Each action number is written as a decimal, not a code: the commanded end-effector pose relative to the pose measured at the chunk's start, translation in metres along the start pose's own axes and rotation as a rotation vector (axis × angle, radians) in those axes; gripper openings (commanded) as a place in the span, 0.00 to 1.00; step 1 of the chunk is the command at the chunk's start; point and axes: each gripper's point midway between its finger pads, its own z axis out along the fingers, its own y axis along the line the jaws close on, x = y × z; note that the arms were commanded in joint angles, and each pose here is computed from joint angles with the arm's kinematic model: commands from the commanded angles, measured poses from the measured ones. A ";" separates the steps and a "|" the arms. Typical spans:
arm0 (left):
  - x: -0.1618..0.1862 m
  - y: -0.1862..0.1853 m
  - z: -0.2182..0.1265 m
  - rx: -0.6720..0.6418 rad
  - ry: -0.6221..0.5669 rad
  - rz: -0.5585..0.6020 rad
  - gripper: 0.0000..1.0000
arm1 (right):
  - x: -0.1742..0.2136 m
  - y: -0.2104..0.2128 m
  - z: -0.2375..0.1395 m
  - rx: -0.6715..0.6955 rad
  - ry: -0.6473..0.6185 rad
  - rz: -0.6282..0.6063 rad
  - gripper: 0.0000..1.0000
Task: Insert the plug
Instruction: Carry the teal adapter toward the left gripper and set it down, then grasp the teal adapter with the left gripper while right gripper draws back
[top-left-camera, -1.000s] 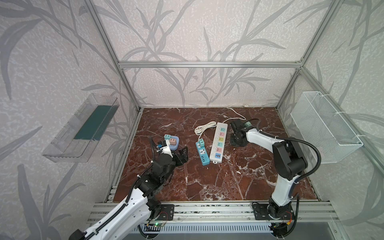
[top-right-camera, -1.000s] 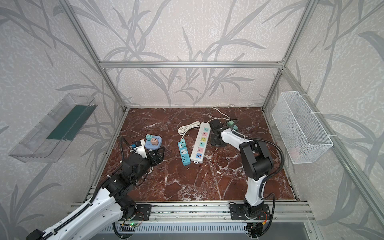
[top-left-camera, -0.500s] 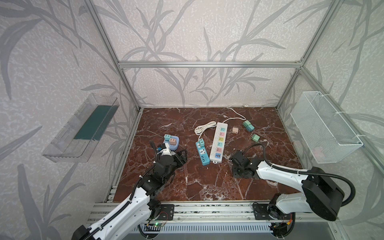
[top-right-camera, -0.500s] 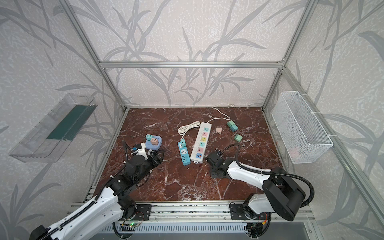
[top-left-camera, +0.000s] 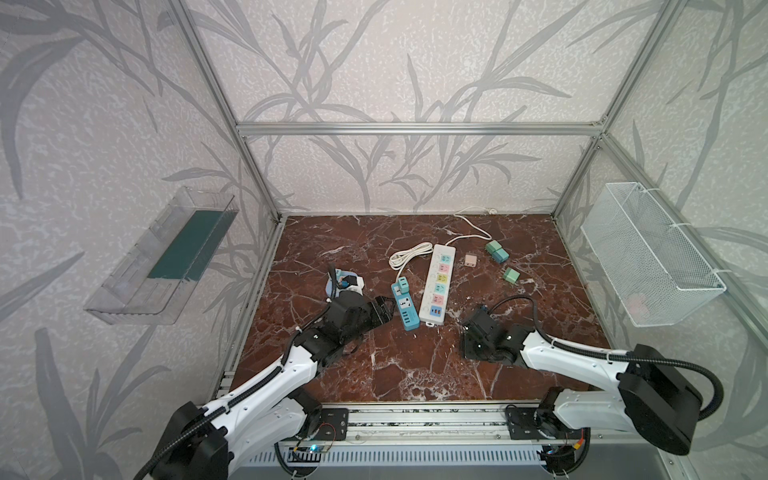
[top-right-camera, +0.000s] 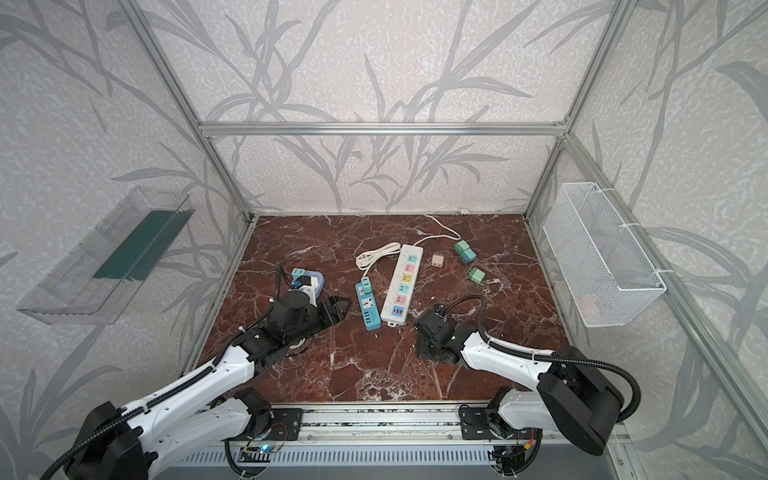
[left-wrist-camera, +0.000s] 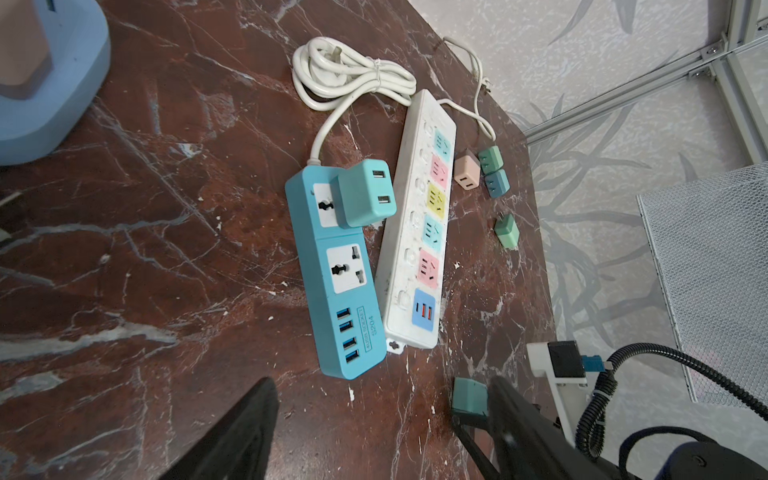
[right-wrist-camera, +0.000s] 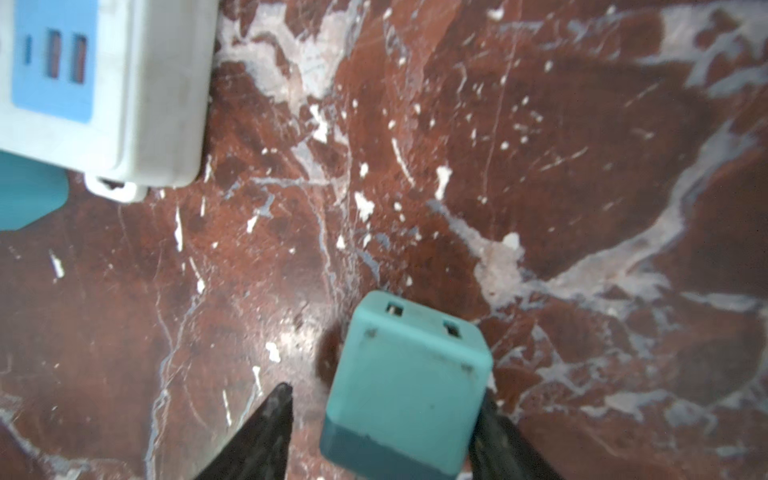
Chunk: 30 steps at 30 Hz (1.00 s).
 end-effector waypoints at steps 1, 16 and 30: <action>0.004 -0.018 0.001 0.028 0.042 0.037 0.80 | 0.005 0.017 -0.010 -0.103 0.020 0.058 0.66; 0.079 -0.081 0.041 -0.028 0.316 0.614 0.80 | -0.042 -0.051 -0.071 0.053 -0.172 0.091 0.70; 0.167 -0.097 0.089 -0.157 0.637 1.023 0.79 | -0.077 -0.089 -0.089 -0.104 -0.282 0.334 0.71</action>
